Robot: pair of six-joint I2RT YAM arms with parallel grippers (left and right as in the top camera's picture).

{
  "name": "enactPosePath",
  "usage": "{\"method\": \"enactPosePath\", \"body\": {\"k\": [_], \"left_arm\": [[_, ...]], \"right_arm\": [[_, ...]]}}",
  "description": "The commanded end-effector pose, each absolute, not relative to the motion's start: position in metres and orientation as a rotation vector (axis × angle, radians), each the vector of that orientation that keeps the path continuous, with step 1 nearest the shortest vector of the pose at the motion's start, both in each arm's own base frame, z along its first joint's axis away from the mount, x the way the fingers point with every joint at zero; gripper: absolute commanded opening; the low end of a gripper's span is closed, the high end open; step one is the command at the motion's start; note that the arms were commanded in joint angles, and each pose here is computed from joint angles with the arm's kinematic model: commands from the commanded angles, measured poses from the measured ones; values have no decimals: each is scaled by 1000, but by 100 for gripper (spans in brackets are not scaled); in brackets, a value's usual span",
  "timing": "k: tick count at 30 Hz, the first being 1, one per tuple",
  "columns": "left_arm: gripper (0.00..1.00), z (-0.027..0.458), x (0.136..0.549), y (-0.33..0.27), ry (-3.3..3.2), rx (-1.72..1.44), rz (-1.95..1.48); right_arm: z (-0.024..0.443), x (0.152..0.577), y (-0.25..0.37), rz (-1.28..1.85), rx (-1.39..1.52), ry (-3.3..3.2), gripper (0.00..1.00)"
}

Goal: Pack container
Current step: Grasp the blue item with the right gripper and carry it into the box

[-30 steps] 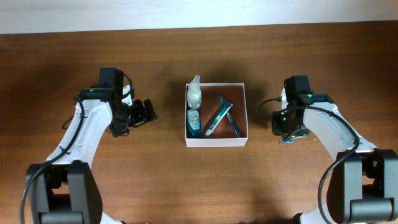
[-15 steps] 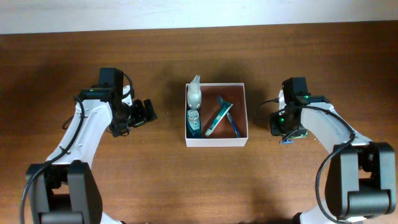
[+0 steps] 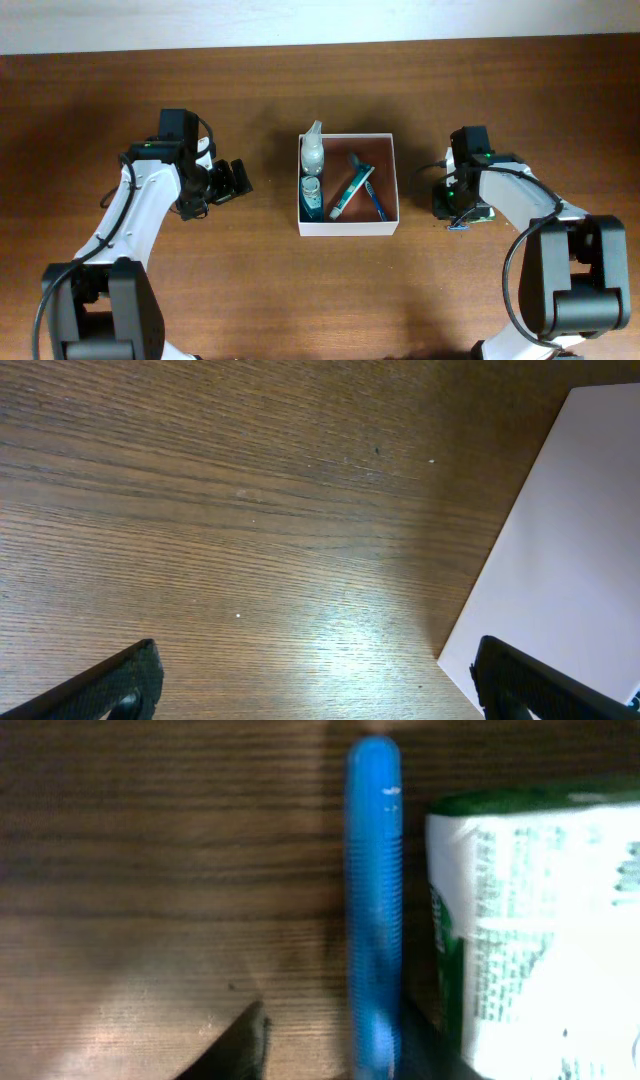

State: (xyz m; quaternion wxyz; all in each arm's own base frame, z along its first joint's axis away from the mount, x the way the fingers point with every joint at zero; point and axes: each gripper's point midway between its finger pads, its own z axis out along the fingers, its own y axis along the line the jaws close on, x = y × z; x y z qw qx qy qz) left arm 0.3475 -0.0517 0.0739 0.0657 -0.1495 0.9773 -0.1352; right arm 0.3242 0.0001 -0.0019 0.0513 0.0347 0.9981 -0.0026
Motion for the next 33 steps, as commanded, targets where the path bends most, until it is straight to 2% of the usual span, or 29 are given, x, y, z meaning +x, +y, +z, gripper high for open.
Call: {"method": "enactPosePath", "body": {"k": [1, 3, 10, 17, 24, 33], "left_arm": [[99, 72, 349, -51, 2953, -446, -401], [99, 72, 349, -51, 2953, -446, -401], [100, 72, 349, -51, 2953, -446, -401], [99, 72, 349, -51, 2953, -446, -401], [99, 72, 349, -51, 2953, -446, -401], [99, 72, 349, -51, 2953, -446, -401]], "right_arm": [[-15, 317, -2, -14, 119, 3082, 20], [-16, 317, -2, -14, 126, 3085, 12], [-10, 321, -2, -14, 129, 3081, 4], [39, 343, 8, 2, 87, 3054, 4], [113, 367, 66, 110, -52, 2946, 4], [127, 365, 124, 171, -95, 2907, 4]]}}
